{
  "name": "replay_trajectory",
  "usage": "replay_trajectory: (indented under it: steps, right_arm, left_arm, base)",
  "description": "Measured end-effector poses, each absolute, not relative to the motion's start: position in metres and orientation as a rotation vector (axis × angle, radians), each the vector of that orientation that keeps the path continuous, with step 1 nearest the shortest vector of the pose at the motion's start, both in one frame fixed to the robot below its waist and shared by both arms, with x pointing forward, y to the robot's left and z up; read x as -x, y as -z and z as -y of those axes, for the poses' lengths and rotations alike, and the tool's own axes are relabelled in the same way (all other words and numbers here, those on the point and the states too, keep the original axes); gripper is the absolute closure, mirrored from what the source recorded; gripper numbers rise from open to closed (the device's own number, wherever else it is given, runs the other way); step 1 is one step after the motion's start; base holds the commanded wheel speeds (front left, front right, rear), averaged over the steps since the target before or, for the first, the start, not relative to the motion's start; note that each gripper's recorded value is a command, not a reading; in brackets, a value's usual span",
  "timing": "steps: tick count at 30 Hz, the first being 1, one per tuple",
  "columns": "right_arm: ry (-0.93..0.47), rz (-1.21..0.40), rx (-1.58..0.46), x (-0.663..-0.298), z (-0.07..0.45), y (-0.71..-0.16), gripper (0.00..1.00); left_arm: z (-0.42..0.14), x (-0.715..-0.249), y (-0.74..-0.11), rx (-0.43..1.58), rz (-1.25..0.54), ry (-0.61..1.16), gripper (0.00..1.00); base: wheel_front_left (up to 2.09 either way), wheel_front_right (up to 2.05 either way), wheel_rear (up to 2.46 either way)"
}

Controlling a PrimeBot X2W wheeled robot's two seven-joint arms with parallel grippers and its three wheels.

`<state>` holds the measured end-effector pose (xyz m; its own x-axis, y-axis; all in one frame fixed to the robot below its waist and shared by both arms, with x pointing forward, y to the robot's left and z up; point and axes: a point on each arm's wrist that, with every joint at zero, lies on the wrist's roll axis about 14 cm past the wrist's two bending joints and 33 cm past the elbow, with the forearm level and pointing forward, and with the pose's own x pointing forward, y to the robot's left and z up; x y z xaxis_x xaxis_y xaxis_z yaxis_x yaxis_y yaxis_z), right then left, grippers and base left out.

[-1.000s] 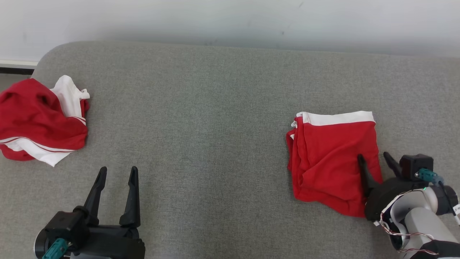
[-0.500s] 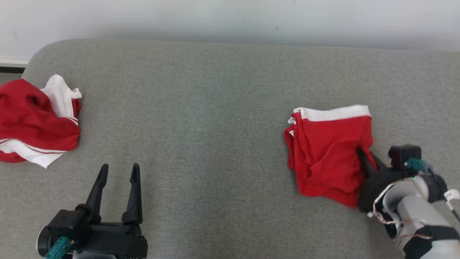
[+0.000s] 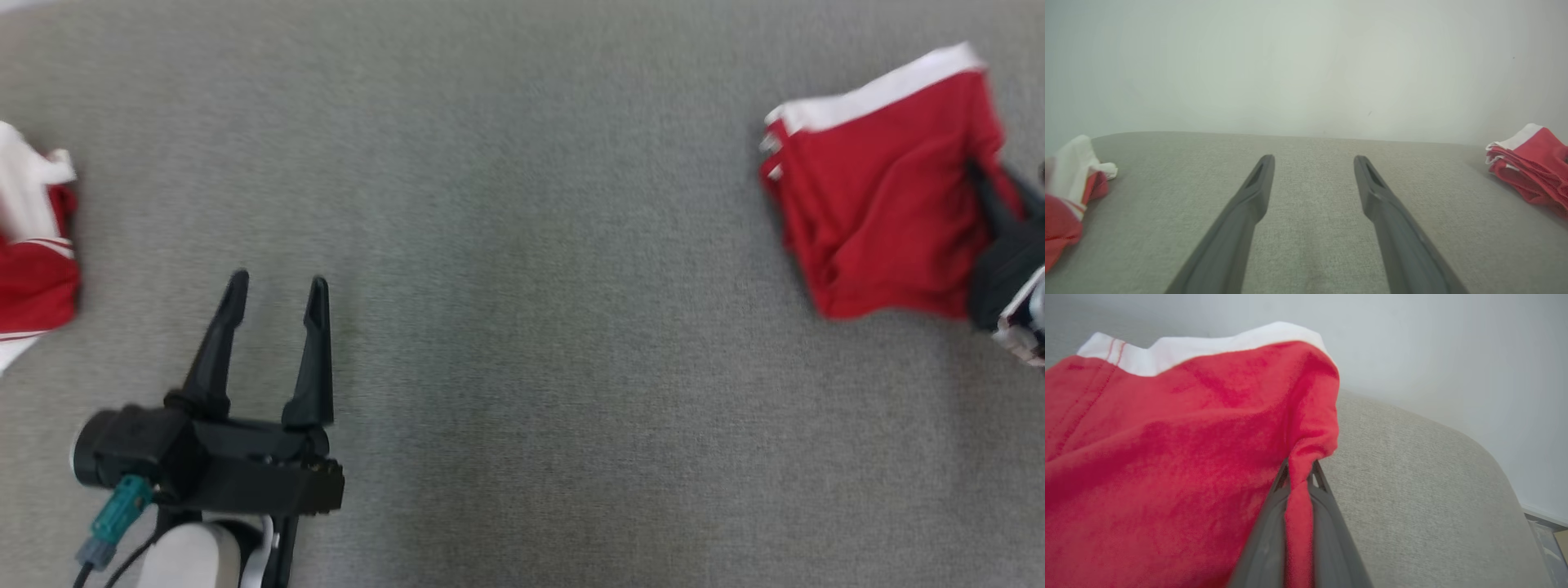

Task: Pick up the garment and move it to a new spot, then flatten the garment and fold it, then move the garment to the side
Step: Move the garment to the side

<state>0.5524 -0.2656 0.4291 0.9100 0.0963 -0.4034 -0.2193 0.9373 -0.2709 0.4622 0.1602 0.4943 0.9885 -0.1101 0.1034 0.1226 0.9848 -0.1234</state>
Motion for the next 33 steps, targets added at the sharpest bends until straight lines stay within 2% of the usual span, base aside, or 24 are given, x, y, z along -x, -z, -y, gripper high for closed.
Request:
replay_trajectory:
  steps: [6, 18, 29, 30, 31, 32, 33]
  right_arm:
    - [-0.062, -0.397, 0.410, -0.569, 0.331, -0.445, 1.00]
    - [0.113, -0.463, 0.543, -0.562, 0.427, -0.462, 1.00]
    - [0.188, -0.501, 0.628, -0.565, 0.462, -0.477, 1.00]
    - [0.189, -0.508, 0.627, -0.566, 0.462, -0.475, 0.87]
    - [0.193, -0.514, 0.627, -0.566, 0.463, -0.474, 0.87]
    - [0.195, -0.516, 0.628, -0.567, 0.464, -0.473, 0.60]
    - [0.199, -0.516, 0.627, -0.567, 0.465, -0.473, 0.09]
  left_arm:
    - [-0.132, -0.497, -0.485, 0.103, 0.107, 0.219, 0.00]
    - [-0.074, -0.531, -0.451, 0.119, 0.070, 0.400, 0.00]
    - [-0.046, -0.539, -0.431, 0.163, 0.050, 0.472, 0.00]
    - [-0.046, -0.539, -0.431, 0.161, 0.050, 0.468, 0.00]
    - [-0.047, -0.539, -0.431, 0.160, 0.049, 0.466, 0.00]
    - [-0.048, -0.539, -0.431, 0.159, 0.051, 0.464, 0.00]
    - [-0.049, -0.539, -0.431, 0.159, 0.050, 0.461, 0.00]
  base:
    - [0.00, 0.00, 0.00]
    - [0.00, 0.00, 0.00]
    - [0.00, 0.00, 0.00]
    - [0.00, 0.00, 0.00]
    - [0.00, 0.00, 0.00]
    - [0.00, 0.00, 0.00]
    - [0.00, 0.00, 0.00]
